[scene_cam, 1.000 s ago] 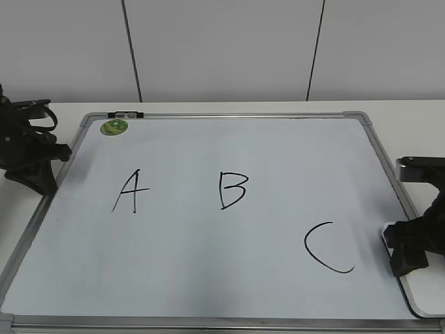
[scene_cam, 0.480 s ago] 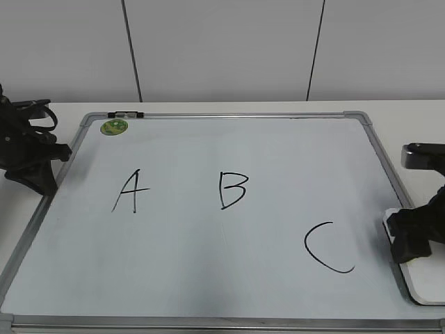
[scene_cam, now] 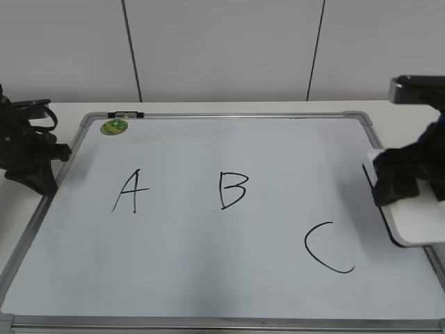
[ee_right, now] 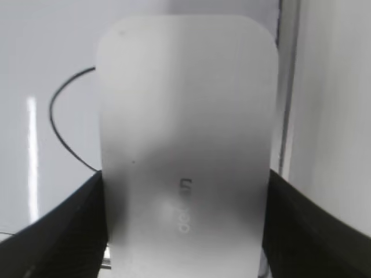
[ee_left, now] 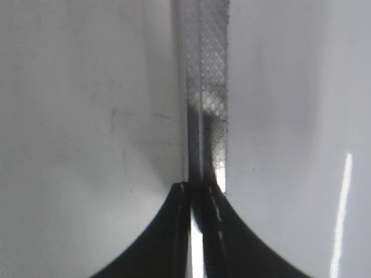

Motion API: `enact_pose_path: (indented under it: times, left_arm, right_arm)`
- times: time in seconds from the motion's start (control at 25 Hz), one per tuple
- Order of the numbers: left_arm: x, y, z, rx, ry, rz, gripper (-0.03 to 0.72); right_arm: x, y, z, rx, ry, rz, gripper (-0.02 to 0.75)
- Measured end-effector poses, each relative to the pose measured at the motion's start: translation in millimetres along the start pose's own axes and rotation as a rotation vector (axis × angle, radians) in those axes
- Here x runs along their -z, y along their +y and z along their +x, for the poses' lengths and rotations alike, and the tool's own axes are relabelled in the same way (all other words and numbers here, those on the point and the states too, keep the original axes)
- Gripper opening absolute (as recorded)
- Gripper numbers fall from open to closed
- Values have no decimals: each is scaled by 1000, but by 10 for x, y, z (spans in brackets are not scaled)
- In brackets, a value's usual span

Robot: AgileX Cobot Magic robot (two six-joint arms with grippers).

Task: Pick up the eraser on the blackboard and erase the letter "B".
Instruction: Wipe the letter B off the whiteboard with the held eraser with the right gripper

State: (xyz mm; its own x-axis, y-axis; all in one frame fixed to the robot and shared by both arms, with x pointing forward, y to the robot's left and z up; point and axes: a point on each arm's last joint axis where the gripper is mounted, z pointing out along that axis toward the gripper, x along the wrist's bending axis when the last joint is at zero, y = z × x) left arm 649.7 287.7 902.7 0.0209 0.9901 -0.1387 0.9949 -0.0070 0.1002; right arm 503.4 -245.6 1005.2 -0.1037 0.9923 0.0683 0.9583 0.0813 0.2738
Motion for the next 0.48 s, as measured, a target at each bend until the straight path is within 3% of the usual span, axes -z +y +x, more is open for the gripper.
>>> enact_pose_path:
  times: [0.2,0.48]
  left_arm:
    - [0,0,0,0,0,0,11]
    - [0,0,0,0,0,0,11]
  right_arm:
    - [309,278,366,112,44,-73,556]
    - [309,677,829,238,53,-13,555]
